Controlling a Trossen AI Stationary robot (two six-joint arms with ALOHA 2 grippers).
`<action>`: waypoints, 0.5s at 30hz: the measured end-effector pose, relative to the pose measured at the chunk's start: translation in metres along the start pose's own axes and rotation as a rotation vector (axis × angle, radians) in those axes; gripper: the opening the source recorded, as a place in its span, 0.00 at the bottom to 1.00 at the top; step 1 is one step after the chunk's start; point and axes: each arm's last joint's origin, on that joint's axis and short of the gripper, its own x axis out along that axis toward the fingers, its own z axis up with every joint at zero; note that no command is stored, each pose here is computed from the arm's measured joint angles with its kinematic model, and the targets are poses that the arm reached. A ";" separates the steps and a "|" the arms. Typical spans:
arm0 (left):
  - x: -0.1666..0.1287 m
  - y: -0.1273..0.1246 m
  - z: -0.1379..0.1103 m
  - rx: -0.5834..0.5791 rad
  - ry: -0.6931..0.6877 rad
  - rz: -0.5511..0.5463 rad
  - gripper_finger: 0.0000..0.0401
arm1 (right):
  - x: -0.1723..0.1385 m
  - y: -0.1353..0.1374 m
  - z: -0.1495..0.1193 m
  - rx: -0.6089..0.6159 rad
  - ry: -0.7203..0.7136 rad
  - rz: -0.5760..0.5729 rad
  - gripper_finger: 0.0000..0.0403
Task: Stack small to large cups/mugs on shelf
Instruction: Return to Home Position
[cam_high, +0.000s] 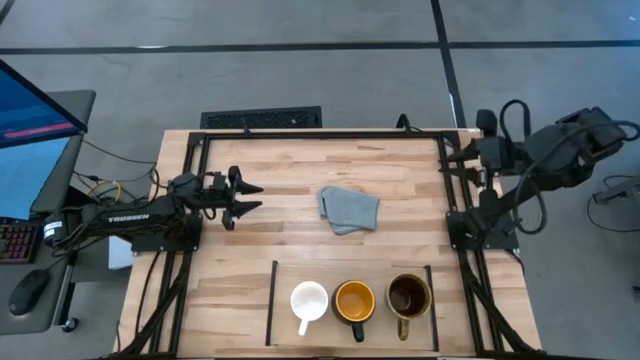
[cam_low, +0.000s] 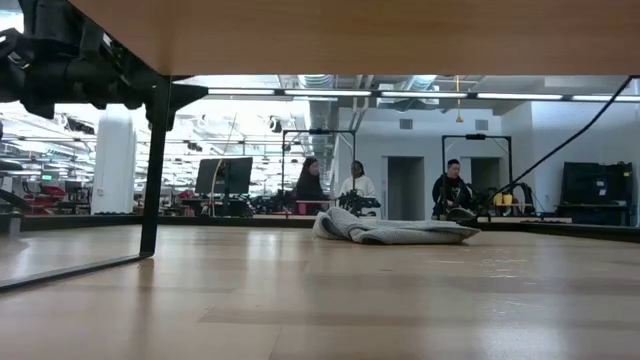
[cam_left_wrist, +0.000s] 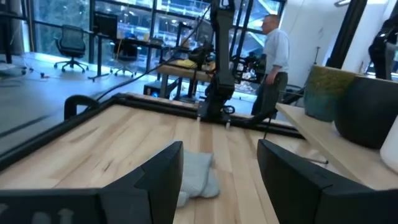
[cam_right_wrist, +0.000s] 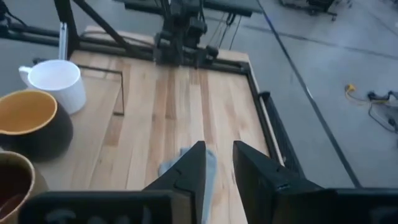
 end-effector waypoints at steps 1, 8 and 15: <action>0.000 0.000 0.000 0.002 -0.004 -0.001 0.49 | -0.001 -0.001 -0.003 -0.001 -0.012 0.003 0.25; -0.002 -0.002 0.003 0.024 -0.025 -0.006 0.49 | 0.013 0.007 -0.045 0.011 0.003 0.011 0.21; -0.005 -0.004 0.008 0.071 -0.063 -0.012 0.49 | 0.022 0.013 -0.101 0.040 -0.159 0.062 0.19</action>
